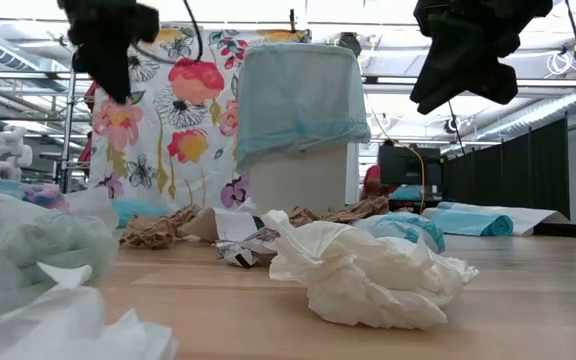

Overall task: Place trash/remove bag and relplace
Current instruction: Put the white paper into the blue trash bag inside the white trash bin

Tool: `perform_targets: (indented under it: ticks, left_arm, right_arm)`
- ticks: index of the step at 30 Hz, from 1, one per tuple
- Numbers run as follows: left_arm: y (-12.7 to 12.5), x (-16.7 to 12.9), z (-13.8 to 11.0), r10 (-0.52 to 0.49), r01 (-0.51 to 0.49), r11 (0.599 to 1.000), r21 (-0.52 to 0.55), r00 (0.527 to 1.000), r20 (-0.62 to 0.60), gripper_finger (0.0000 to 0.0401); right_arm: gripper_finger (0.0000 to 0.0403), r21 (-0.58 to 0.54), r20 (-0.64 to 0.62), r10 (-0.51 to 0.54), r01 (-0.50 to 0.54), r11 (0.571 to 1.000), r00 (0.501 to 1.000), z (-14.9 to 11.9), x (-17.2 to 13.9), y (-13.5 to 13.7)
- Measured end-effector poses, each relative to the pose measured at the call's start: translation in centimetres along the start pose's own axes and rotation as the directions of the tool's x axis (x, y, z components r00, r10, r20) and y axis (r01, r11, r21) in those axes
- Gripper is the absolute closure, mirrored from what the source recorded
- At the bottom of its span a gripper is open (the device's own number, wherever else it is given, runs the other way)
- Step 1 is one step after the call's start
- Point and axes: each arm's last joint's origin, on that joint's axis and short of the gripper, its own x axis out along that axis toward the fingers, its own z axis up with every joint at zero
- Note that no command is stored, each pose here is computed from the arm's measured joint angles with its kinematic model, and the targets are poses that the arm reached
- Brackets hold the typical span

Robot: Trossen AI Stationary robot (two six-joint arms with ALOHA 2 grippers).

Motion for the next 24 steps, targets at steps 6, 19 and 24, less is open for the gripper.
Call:
perform_targets:
  ticks: [6,19,24]
  left_arm:
    - [0.3,4.1,-1.6,0.005,-0.006,1.0,-0.017,0.999,-0.051,0.0242]
    - [1.5,9.7,-5.3,-0.004,0.003,1.0,-0.006,0.988,-0.155,0.0269]
    - [1.9,11.2,-6.4,-0.011,0.012,1.0,0.008,0.986,-0.164,0.027]
  right_arm:
    - [0.0303,-0.009,-0.001,0.001,-0.001,1.0,1.0,0.0,0.0,0.0]
    - [0.0303,-0.017,-0.009,-0.013,0.013,1.0,1.0,-0.1,0.0,-0.1]
    - [0.0303,-0.015,-0.004,-0.017,0.017,1.0,1.0,0.0,0.0,-0.2]
